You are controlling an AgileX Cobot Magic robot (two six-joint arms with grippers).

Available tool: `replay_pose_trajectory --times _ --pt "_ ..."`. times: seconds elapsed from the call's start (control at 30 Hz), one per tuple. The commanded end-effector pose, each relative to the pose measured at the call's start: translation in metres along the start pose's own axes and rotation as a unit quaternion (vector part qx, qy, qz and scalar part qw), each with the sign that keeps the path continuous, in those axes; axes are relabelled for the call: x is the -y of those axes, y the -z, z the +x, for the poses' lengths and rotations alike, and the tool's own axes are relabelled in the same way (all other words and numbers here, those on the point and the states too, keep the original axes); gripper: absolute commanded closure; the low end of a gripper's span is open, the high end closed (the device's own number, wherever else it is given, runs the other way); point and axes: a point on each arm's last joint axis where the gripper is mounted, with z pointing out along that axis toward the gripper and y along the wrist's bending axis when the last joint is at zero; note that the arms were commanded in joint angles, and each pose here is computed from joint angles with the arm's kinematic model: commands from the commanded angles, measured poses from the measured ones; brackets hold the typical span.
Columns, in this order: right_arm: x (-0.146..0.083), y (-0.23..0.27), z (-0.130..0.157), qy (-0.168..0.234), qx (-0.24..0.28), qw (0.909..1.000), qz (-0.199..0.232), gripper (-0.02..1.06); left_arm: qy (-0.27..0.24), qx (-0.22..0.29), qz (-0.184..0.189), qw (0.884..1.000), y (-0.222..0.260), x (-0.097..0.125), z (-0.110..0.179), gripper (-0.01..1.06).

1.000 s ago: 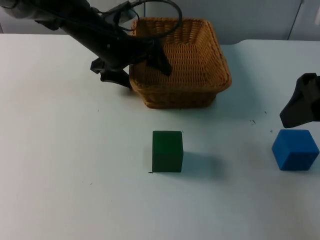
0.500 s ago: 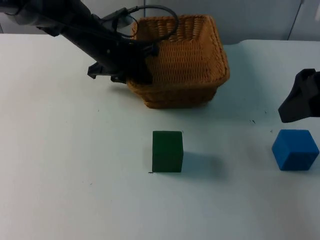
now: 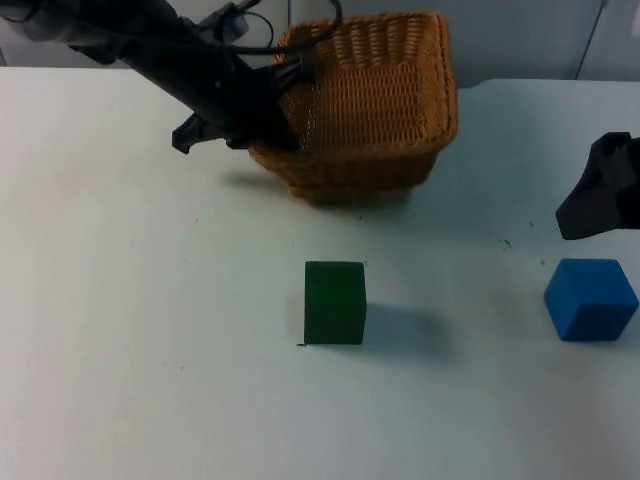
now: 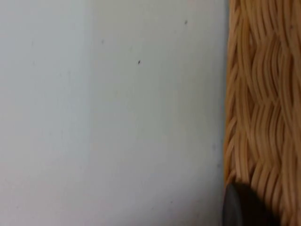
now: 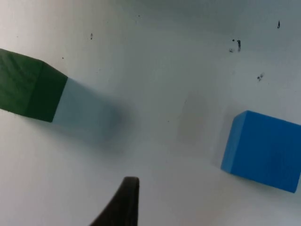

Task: Pick up the basket with the left hand and place the blue cube into the basket with the right hand.

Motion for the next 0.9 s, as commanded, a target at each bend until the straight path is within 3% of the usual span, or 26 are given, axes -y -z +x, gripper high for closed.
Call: replay_pose_trajectory --times 0.0,0.23,0.4,0.73,0.87 --pt "-0.001 0.000 -0.003 0.003 0.007 1.0000 0.001 0.04 0.014 0.041 0.020 0.999 0.033 0.020 -0.020 1.05" --pt "-0.001 0.000 -0.005 0.002 0.015 0.9999 0.002 0.04 0.013 0.030 0.023 0.999 0.076 0.029 -0.025 1.05" --pt "0.000 0.000 -0.005 0.002 0.017 0.9999 0.002 0.04 0.030 0.054 -0.025 0.998 0.122 0.016 -0.016 1.05" --pt "0.000 0.000 -0.008 -0.001 0.034 0.9994 0.003 0.04 0.055 0.075 -0.093 0.991 0.194 -0.018 0.049 1.05" --pt "0.000 0.000 -0.008 -0.017 0.036 0.9992 0.002 0.04 0.049 0.055 -0.114 0.991 0.206 -0.032 0.083 1.05"
